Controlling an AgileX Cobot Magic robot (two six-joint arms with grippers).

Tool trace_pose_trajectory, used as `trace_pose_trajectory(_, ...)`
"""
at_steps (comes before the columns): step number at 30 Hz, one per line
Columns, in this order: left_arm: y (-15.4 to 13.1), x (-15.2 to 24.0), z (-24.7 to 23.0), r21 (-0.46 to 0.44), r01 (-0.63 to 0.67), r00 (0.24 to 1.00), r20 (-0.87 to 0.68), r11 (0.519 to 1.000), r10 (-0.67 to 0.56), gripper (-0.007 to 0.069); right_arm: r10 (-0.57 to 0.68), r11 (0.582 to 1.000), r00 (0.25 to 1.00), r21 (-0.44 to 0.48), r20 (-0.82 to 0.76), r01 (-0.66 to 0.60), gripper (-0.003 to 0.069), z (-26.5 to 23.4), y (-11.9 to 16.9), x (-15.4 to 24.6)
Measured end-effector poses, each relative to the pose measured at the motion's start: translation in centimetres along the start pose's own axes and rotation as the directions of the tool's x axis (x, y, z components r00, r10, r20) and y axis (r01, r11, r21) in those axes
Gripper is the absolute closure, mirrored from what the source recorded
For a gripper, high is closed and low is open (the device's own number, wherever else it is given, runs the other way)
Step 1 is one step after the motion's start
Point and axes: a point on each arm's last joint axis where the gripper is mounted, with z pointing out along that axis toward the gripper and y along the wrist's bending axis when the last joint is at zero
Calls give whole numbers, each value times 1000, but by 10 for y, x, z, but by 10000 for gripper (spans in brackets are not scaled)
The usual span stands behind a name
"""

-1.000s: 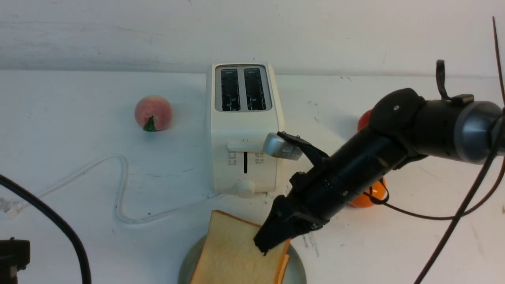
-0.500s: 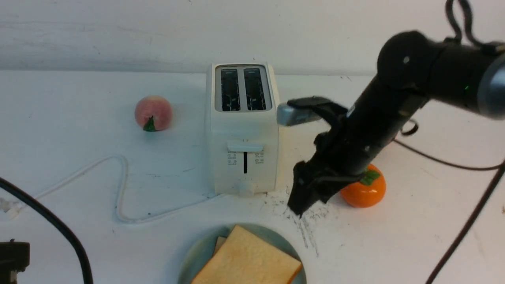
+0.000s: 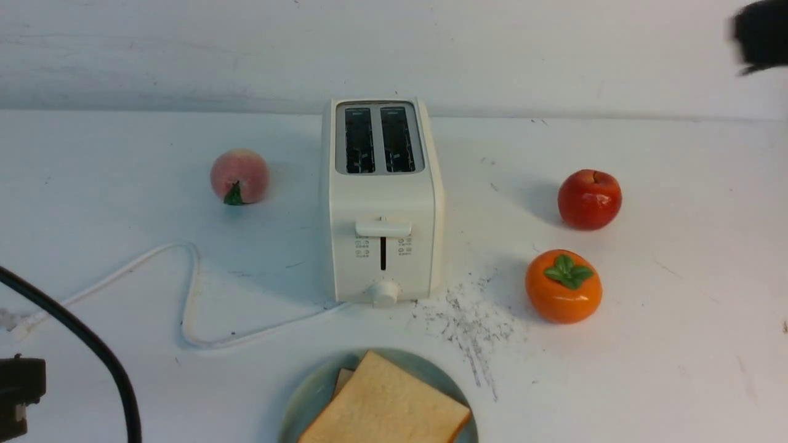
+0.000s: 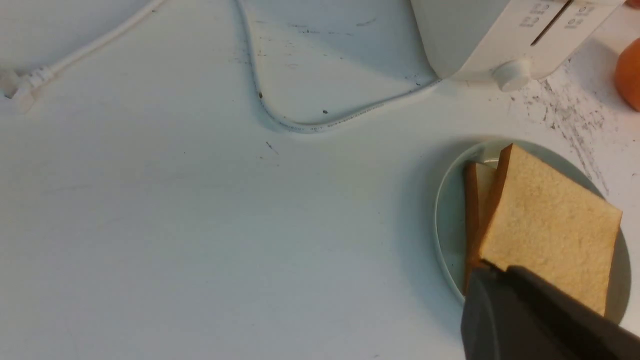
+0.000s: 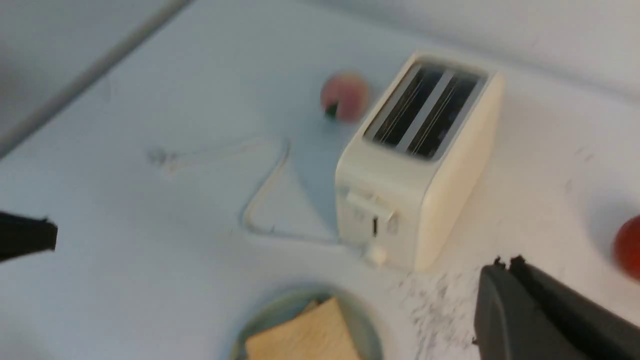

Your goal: Take toasted bread from bread machine on white table place on plate.

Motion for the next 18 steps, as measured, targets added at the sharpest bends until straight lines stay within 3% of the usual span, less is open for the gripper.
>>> trace_pose_trajectory(1,0,0,0,0,0,1000,1,1000,0,639,3,1000,1000,0,-13,-3,670,3,-1,3)
trace_pose_trajectory(4,0,-3,0,2,0,1000,30,1000,0,639,-47,992,958,124,284,12,667,-58,-1,50)
trace_pose_trajectory(8,0,-6,0,5,1,998,71,1000,-1,639,-75,979,874,201,480,-26,667,-70,-10,114)
trace_pose_trajectory(11,-1,-10,-1,9,1,994,109,1000,-2,639,-27,975,858,205,513,-91,667,-63,-17,146)
trace_pose_trajectory(18,-3,-12,-1,31,18,991,133,999,-22,639,-143,944,876,330,461,-20,660,-49,-28,172)
